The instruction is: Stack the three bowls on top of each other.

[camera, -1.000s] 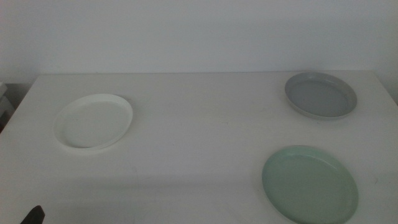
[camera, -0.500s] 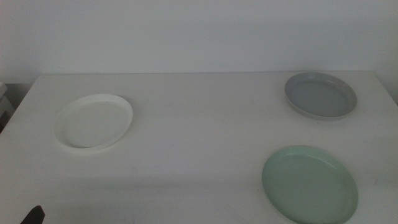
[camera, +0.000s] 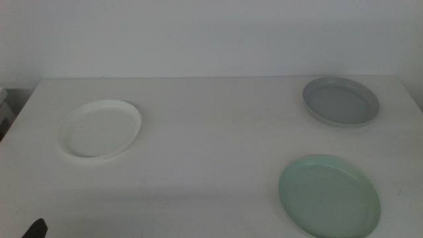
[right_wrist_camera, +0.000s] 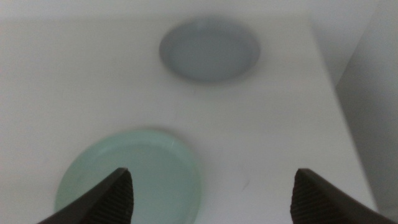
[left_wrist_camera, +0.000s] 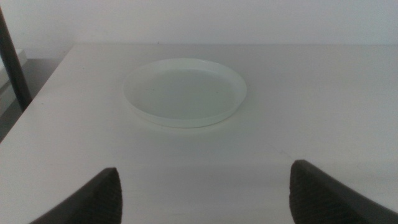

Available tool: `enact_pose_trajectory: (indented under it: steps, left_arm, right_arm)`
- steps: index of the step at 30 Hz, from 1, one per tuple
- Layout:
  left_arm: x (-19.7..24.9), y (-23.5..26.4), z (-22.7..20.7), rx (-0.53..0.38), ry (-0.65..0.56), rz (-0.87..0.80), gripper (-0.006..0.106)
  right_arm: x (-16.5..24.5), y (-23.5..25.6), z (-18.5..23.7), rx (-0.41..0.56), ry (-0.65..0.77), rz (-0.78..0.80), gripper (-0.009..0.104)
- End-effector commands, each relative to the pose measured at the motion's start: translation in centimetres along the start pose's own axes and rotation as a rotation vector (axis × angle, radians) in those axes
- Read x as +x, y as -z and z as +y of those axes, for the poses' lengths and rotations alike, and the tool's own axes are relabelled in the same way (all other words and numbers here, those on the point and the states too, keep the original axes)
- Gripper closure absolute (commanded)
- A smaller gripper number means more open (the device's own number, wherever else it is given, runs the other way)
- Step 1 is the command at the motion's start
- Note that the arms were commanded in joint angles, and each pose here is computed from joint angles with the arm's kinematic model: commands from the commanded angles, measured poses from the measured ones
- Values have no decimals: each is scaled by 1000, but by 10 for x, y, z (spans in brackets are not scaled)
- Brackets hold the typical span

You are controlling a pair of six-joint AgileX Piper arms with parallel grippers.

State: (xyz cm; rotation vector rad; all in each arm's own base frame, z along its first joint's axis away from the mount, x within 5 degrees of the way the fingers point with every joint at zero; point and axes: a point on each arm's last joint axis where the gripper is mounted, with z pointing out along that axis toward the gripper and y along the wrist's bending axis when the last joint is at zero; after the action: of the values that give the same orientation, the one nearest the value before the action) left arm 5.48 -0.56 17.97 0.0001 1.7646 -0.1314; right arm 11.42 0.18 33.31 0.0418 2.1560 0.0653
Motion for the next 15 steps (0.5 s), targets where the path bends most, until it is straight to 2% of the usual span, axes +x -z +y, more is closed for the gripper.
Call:
enact_pose_trajectory:
  steps: [1, 7, 15]
  left_arm:
    - [-8, 2, 0, 2, 10, -89, 10]
    - [-8, 2, 0, 2, 10, -89, 10]
    - [-8, 2, 0, 2, 10, -89, 10]
  right_arm:
    - [-23, -5, 3, -19, -13, 31, 31]
    - [-47, -38, 3, -21, -18, 268, 31]
    - [-51, -92, 3, -33, -59, 424, 31]
